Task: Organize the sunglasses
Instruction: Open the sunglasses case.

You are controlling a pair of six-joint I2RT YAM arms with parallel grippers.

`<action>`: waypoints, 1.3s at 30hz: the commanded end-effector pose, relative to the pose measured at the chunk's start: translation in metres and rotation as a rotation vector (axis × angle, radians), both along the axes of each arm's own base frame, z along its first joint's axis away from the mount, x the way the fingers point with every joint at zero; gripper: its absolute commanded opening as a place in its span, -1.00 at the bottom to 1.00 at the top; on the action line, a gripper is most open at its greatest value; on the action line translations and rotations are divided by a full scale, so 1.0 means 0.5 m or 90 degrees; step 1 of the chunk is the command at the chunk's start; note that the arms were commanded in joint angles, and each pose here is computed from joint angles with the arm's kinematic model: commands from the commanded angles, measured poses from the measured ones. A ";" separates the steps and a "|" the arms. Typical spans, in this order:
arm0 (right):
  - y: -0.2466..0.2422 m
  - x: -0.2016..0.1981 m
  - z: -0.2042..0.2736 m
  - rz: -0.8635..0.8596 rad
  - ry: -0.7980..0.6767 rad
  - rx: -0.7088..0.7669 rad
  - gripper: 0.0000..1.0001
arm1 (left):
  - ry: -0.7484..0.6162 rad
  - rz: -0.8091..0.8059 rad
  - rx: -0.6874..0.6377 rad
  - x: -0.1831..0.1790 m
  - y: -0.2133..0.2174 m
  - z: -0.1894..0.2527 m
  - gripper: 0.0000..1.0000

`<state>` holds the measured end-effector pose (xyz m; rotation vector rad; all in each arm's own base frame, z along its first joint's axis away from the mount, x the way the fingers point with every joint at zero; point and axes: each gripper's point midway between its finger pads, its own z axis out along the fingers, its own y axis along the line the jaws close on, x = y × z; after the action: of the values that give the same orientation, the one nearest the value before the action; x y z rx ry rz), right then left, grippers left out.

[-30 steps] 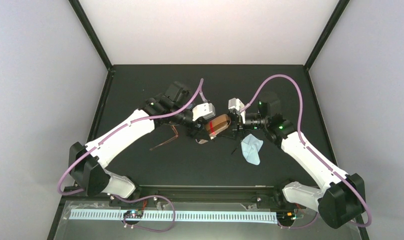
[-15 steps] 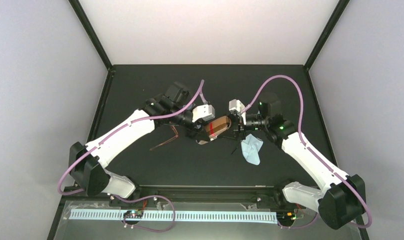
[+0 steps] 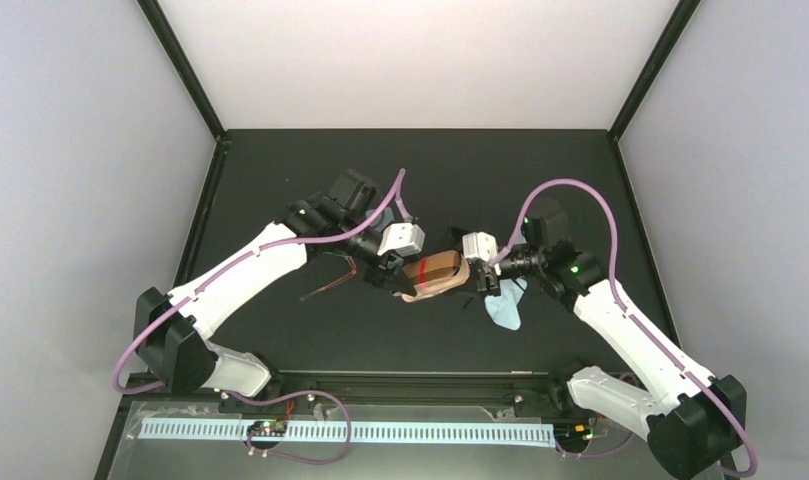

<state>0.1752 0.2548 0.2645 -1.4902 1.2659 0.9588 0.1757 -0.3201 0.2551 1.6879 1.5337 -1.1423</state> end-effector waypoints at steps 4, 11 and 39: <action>-0.034 0.024 -0.060 -0.029 -0.157 -0.091 -0.84 | 0.093 -0.141 -0.085 -0.115 0.027 0.072 -0.77; -0.055 0.029 -0.077 -0.030 -0.242 -0.150 -0.84 | 0.136 -0.170 -0.100 -0.142 0.039 0.085 -0.83; -0.088 0.015 -0.094 -0.093 -0.184 -0.175 -0.06 | 0.139 0.000 -0.024 -0.043 0.025 0.047 -0.97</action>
<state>0.1871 0.2154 0.2187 -1.7014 1.2512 0.4259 0.1377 -0.3097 0.2670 1.6388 1.6234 -1.4830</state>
